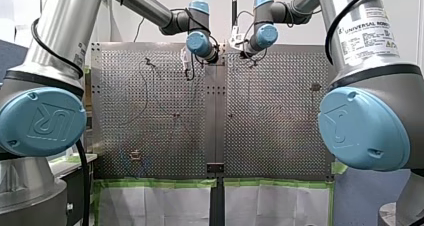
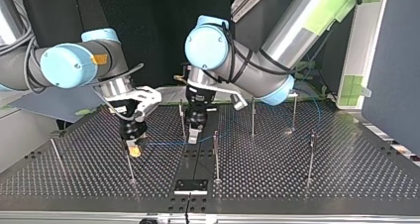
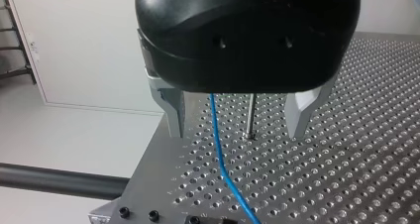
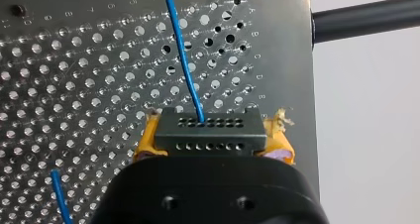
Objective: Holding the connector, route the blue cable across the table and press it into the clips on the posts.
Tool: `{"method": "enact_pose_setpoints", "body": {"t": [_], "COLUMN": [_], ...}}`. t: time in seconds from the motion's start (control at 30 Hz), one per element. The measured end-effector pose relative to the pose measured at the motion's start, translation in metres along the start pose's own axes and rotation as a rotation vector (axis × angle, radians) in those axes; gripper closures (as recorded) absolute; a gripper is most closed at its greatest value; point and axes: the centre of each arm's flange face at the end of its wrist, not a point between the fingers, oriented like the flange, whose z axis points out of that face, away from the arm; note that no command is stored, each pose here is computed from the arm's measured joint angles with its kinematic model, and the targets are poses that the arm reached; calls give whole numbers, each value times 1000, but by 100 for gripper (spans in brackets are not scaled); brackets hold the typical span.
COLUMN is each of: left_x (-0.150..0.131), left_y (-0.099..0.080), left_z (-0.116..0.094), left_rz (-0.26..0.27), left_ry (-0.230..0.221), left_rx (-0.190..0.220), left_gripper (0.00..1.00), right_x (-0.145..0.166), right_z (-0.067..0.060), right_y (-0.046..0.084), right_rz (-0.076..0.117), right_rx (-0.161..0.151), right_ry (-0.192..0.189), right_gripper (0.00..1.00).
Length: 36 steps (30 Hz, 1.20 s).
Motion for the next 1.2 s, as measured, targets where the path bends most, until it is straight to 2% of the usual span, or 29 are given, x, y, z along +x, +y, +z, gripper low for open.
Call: {"method": "enact_pose_setpoints", "body": {"t": [0.33, 0.6, 0.8, 0.83, 0.87, 0.9, 0.93, 0.97, 1.0, 1.03, 1.07, 1.13, 1.17, 1.2], "left_x": [-21, -11, 5, 7, 8, 8, 9, 10, 10, 10, 10, 10, 10, 10], "left_y": [-3, -9, -9, -9, -10, -10, -11, -11, -12, -12, -13, -13, -13, -13], "left_z": [24, 47, 58, 58, 58, 57, 57, 56, 55, 55, 54, 53, 53, 52], "left_rz": [-17, -13, -5, -2, -1, 0, 1, 1, 2, 1, 1, -1, -1, -2], "left_ry": [-54, -31, -2, 3, 5, 7, 8, 9, 8, 7, 6, 4, 3, 3], "left_rx": [-18, -13, -37, -44, -49, -53, -60, -65, -71, -78, -83, -96, -100, -103], "left_gripper": [0, 0, 0, 16, 16, 29, 50, 50, 61, 76, 76, 93, 93, 100], "right_x": [-1, -1, -1, -1, -1, -1, -1, -1, -1, -1, -1, -1, -1, -1], "right_z": [0, 0, 1, 1, 1, 1, 1, 1, 1, 1, 1, 1, 1, 1], "right_y": [0, 1, 1, 1, 1, 1, 1, 1, 1, 1, 1, 1, 1, 1], "right_rz": [-2, -2, -1, -1, -1, -1, -1, -1, -1, -1, -1, -2, -2, -2], "right_rx": [-1, -1, -1, -2, -2, -2, -2, -2, -2, -2, -2, -2, -2, -2], "right_ry": [-2, -1, -1, -1, -1, -1, -1, -1, -1, -1, -1, -1, -1, -1], "right_gripper": [100, 100, 100, 100, 100, 100, 100, 100, 100, 100, 100, 100, 100, 100]}}
